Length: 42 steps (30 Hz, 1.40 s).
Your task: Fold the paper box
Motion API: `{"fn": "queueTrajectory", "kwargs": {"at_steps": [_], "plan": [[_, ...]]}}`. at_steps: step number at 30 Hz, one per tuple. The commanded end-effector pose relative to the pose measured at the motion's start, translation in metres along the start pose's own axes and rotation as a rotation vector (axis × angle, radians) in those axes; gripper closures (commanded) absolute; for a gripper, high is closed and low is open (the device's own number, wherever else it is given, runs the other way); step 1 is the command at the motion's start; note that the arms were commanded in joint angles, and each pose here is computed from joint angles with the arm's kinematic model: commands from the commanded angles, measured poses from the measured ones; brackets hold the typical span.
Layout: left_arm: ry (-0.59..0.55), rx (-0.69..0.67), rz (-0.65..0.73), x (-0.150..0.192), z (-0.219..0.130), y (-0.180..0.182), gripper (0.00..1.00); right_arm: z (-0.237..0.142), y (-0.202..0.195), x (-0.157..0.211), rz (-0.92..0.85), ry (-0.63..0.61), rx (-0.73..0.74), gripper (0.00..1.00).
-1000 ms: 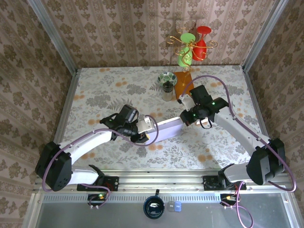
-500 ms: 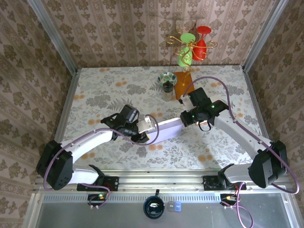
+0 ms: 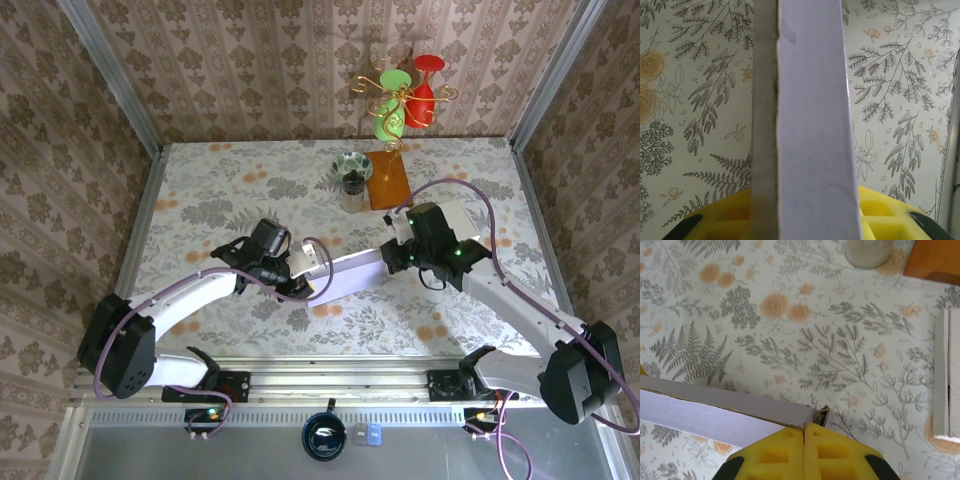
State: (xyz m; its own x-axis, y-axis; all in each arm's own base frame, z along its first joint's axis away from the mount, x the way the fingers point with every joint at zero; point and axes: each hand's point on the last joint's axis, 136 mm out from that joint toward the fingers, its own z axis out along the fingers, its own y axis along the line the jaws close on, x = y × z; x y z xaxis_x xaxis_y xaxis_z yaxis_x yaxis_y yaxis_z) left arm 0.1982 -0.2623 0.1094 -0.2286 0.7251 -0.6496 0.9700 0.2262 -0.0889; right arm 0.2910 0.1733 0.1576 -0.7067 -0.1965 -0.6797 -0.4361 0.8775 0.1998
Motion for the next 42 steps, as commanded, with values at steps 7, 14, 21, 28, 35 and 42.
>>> {"fn": "queueTrajectory", "kwargs": {"at_steps": [7, 14, 21, 28, 35, 42], "plan": [[-0.026, -0.029, -0.040, -0.009, -0.005, 0.010, 0.70, 0.006, -0.009, 0.034, 0.027, -0.013, 0.054, 1.00], [-0.048, -0.066, -0.042, -0.014, -0.012, 0.013, 0.60, 0.004, -0.015, 0.033, 0.009, -0.015, 0.122, 1.00], [-0.131, -0.143, -0.105, -0.021, -0.029, 0.015, 0.43, 0.002, -0.012, 0.026, 0.007, -0.029, 0.165, 1.00], [-0.183, -0.187, -0.164, -0.016, -0.042, 0.012, 0.36, 0.005, -0.005, 0.024, 0.011, -0.041, 0.194, 1.00], [-0.235, -0.221, -0.266, -0.015, -0.064, 0.014, 0.37, 0.009, -0.004, 0.022, 0.010, -0.038, 0.216, 1.00], [-0.257, -0.224, -0.576, -0.019, -0.093, 0.017, 0.52, 0.009, -0.002, 0.014, 0.023, -0.039, 0.222, 1.00]]}}
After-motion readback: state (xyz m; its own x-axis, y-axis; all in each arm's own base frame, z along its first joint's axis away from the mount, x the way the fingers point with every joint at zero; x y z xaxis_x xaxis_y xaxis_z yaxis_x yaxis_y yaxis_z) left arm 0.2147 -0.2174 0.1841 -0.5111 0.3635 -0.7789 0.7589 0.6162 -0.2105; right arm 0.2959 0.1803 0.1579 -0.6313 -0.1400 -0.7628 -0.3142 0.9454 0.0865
